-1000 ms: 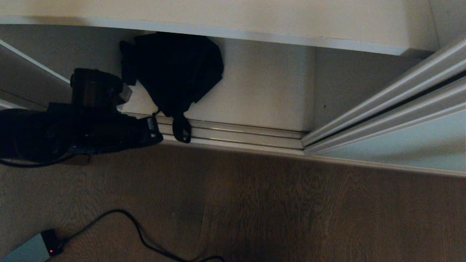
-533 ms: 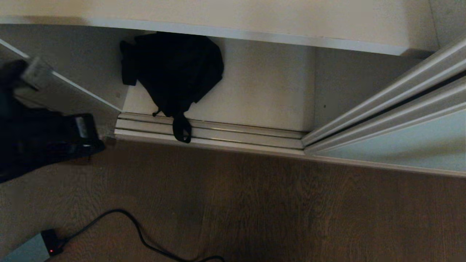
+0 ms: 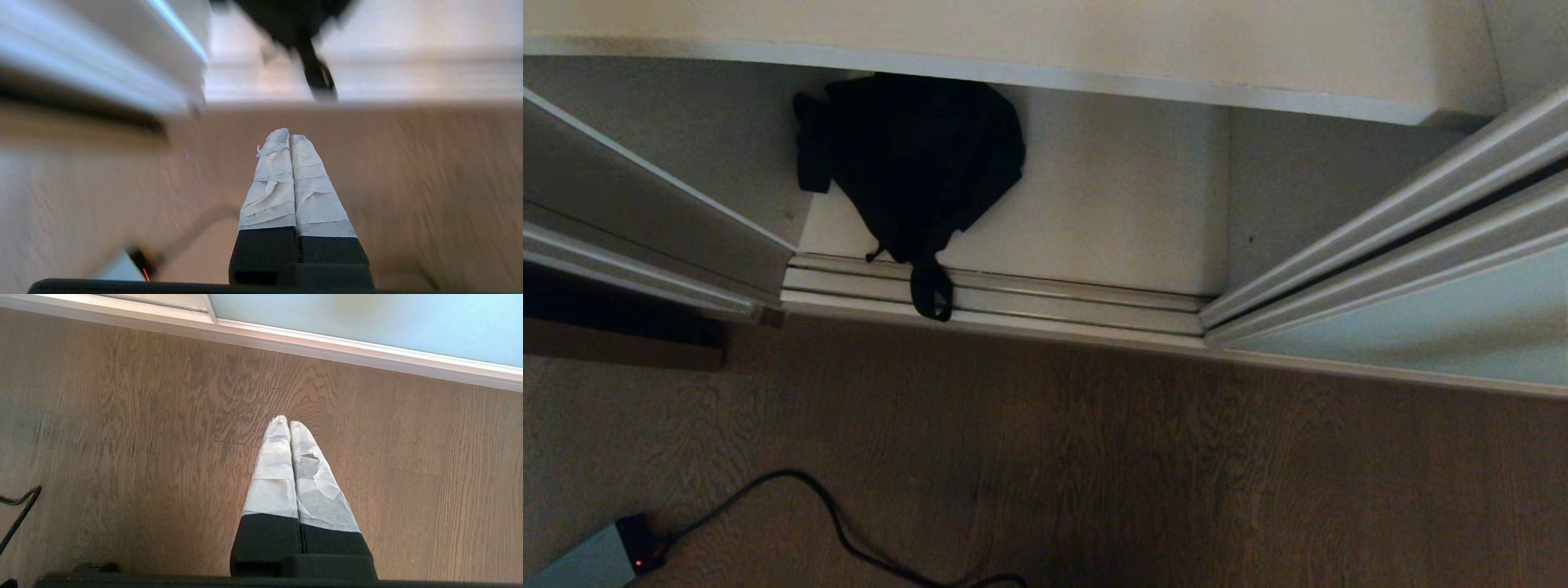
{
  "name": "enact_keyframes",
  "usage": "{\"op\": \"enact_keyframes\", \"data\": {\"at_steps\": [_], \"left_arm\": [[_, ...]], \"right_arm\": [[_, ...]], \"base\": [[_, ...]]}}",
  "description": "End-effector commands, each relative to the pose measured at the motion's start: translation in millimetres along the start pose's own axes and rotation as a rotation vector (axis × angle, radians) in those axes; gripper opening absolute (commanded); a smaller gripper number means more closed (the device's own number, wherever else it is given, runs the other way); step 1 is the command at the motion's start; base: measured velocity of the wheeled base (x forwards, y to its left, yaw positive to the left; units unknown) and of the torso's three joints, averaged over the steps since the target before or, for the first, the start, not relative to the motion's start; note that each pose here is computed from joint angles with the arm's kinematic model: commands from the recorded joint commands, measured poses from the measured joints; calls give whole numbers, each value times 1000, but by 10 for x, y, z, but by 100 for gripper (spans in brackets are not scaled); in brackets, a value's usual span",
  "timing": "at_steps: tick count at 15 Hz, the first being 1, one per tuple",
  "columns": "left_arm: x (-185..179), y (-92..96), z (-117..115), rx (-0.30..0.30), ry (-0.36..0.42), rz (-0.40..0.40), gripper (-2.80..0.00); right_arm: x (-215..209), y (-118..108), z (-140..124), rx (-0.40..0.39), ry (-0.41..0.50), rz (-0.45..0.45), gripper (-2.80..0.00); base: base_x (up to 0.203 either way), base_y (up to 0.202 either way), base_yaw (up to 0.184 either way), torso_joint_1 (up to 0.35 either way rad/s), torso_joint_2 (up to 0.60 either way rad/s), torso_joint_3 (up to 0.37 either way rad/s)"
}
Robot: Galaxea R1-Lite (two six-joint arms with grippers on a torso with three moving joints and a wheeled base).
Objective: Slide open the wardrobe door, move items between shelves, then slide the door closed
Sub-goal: Close the door
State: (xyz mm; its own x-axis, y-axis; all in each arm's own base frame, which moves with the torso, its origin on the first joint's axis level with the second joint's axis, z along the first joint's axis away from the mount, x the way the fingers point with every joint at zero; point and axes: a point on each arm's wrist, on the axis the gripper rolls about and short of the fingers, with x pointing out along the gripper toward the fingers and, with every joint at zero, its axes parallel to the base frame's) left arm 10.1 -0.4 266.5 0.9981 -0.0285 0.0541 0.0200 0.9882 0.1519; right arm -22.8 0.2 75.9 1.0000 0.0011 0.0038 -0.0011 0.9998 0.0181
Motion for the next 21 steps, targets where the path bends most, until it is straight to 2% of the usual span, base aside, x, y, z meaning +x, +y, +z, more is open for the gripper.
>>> {"op": "enact_keyframes", "data": {"at_steps": [1, 2, 6, 8, 9, 11, 13, 16, 19, 20, 21], "left_arm": [[-408, -112, -523, -18, -9, -5, -280], [-438, -152, -751, -35, 28, -18, -280], [-577, -271, -1487, -54, 48, -49, -280], [-501, -307, -1757, -71, 103, -59, -280], [-486, -309, -1766, -117, 85, -63, -280], [-468, -310, -1760, -91, 44, -76, -280], [-448, -309, -1746, -92, -14, -78, -280], [-447, -306, -1761, -148, 1, -56, -280], [-431, -300, -1753, -53, -51, -34, -280], [-430, -302, -1763, -54, -40, -32, -280], [-436, -303, -1792, -63, 5, -23, -280]], "right_arm": [[-1, 0, -3, 0, -1, 0, -280], [-1, 0, -2, 0, -2, 0, -280], [0, 0, -4, 0, -1, 0, -280], [0, 0, -4, 0, -1, 0, -280], [-1, 0, -2, 0, -2, 0, -280], [-1, 0, -3, 0, -1, 0, -280], [-2, 0, -4, 0, -3, 1, -280], [-1, 0, 0, 0, -2, 1, -280], [0, 0, -4, 0, -1, 0, -280], [-1, 0, -2, 0, -2, 1, -280], [-1, 0, -3, 0, -1, 0, -280]], "base": [[0, 0, 0, 0, 0, 0], [0, 0, 0, 0, 0, 0], [0, 0, 0, 0, 0, 0], [0, 0, 0, 0, 0, 0], [0, 0, 0, 0, 0, 0], [0, 0, 0, 0, 0, 0], [0, 0, 0, 0, 0, 0], [0, 0, 0, 0, 0, 0], [0, 0, 0, 0, 0, 0], [0, 0, 0, 0, 0, 0], [0, 0, 0, 0, 0, 0]]}}
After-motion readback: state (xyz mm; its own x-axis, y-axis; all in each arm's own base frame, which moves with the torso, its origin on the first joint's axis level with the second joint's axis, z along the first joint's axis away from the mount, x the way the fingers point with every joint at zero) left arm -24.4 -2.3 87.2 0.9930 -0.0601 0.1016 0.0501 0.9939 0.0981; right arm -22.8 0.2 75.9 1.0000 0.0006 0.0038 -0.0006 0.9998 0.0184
